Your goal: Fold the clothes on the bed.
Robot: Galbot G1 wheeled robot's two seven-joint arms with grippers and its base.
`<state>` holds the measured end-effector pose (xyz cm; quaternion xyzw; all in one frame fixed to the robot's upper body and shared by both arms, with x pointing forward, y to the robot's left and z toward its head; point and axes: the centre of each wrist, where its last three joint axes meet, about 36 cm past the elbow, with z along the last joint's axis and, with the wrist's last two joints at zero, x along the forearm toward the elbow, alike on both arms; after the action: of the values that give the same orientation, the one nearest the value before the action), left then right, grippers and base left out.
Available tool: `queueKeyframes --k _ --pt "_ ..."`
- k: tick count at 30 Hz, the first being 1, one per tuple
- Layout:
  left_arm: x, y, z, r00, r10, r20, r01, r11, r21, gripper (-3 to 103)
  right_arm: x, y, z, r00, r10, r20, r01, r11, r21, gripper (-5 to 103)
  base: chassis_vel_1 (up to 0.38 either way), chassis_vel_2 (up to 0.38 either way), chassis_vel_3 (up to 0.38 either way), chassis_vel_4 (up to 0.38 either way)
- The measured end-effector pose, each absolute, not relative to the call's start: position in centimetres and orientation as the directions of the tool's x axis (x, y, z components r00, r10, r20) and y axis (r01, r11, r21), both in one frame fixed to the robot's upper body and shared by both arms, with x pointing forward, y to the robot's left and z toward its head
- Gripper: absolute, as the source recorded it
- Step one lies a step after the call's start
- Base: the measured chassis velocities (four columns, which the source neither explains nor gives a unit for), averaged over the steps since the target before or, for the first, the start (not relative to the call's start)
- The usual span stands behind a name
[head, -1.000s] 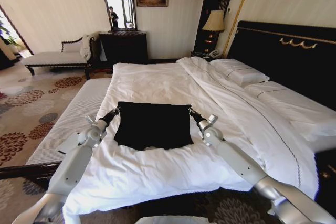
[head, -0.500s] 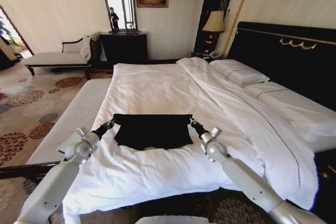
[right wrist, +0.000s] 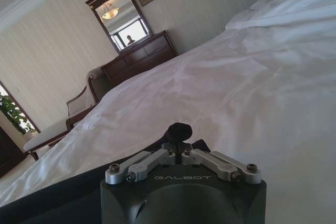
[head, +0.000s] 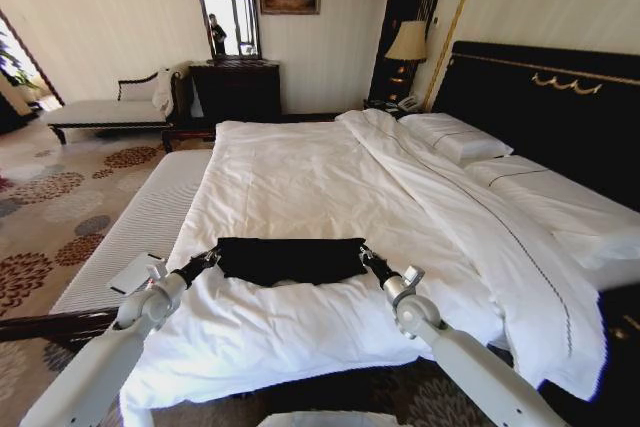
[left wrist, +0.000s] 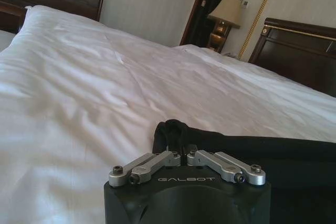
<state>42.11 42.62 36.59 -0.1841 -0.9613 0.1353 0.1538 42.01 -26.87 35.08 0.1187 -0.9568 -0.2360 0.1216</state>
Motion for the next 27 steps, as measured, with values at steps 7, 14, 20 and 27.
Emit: queueKeyframes --k 7,14,20,27 --pt "42.8 42.7 36.8 -0.890 0.392 0.231 0.312 0.895 -0.318 0 42.5 -26.7 34.8 -0.939 -0.284 0.196 -0.161 0.864 0.477 1 0.000 0.000 0.000 0.000" --pt "42.9 41.7 36.7 -0.892 0.396 0.219 0.316 0.891 -0.326 -2 41.0 -26.2 34.4 -0.927 -0.293 0.234 -0.155 0.867 0.473 -2 0.000 0.000 0.000 0.000" --pt "41.5 41.8 37.0 -0.888 0.398 0.229 0.325 0.898 -0.297 19 39.0 -25.9 34.9 -0.919 -0.327 0.222 -0.195 0.864 0.465 16 0.000 0.000 0.000 0.000" --pt "37.7 44.5 37.2 -0.869 0.397 0.295 0.348 0.914 -0.207 45 36.2 -26.4 35.8 -0.921 -0.309 0.238 -0.173 0.871 0.460 44 0.000 0.000 0.000 0.000"
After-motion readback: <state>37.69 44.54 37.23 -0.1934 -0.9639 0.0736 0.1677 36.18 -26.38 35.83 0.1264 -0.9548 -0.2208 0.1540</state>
